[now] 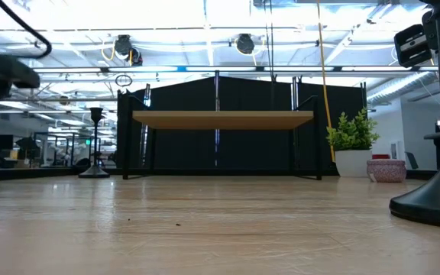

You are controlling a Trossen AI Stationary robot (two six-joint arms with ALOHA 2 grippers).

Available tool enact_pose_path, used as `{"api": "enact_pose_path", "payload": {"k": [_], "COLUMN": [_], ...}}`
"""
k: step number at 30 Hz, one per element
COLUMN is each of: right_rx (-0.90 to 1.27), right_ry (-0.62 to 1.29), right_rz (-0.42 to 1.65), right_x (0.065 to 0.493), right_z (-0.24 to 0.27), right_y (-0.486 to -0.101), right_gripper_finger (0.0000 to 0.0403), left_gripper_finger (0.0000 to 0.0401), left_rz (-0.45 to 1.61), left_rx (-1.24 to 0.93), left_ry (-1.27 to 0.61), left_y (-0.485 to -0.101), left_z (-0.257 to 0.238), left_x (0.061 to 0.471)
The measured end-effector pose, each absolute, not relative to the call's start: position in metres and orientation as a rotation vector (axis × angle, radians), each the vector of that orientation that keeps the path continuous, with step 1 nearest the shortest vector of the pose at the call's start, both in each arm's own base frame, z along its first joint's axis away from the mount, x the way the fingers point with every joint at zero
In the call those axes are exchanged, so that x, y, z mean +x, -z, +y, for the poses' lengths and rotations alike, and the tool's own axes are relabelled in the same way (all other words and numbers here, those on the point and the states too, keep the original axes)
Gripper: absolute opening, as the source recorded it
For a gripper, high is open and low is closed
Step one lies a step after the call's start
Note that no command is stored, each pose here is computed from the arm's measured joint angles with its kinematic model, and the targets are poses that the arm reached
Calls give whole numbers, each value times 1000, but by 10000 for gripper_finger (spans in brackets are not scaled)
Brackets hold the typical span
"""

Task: Pick & Place candle stick holders
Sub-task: Put the blue patterned scented candle on the shelf

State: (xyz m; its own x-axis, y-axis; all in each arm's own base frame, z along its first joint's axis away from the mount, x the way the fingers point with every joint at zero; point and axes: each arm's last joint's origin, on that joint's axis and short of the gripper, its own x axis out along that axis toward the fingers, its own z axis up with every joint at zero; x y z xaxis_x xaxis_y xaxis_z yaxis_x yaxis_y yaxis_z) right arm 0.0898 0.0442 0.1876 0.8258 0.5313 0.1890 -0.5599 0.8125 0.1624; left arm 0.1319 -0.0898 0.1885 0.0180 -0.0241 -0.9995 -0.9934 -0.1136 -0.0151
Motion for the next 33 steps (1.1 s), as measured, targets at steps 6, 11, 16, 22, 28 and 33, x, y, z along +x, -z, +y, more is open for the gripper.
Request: {"api": "enact_pose_path", "payload": {"k": [6,11,16,22,28,33], "right_rx": [216,216,216,216,216,216], "right_ry": [-585,-584,-582,-581,-581,-581], "right_rz": [-137,-137,-137,-138,-138,-138], "right_x": [90,90,90,90,90,90], "right_z": [44,44,44,44,44,44], "right_y": [-188,-188,-188,-188,-188,-188], "right_gripper_finger": [151,151,151,151,151,151], "left_gripper_finger": [230,230,230,264,335,377], "left_rz": [1154,1083,1082,1047,1003,962], "left_rx": [-1160,-1153,-1153,-1182,-1175,-1152], "left_ry": [-1421,-1447,-1447,-1415,-1458,-1537], "left_y": [-205,-205,-205,-204,-201,-192], "left_z": [-76,-74,-74,-75,-76,-74], "left_x": [114,113,113,116,120,129]}}
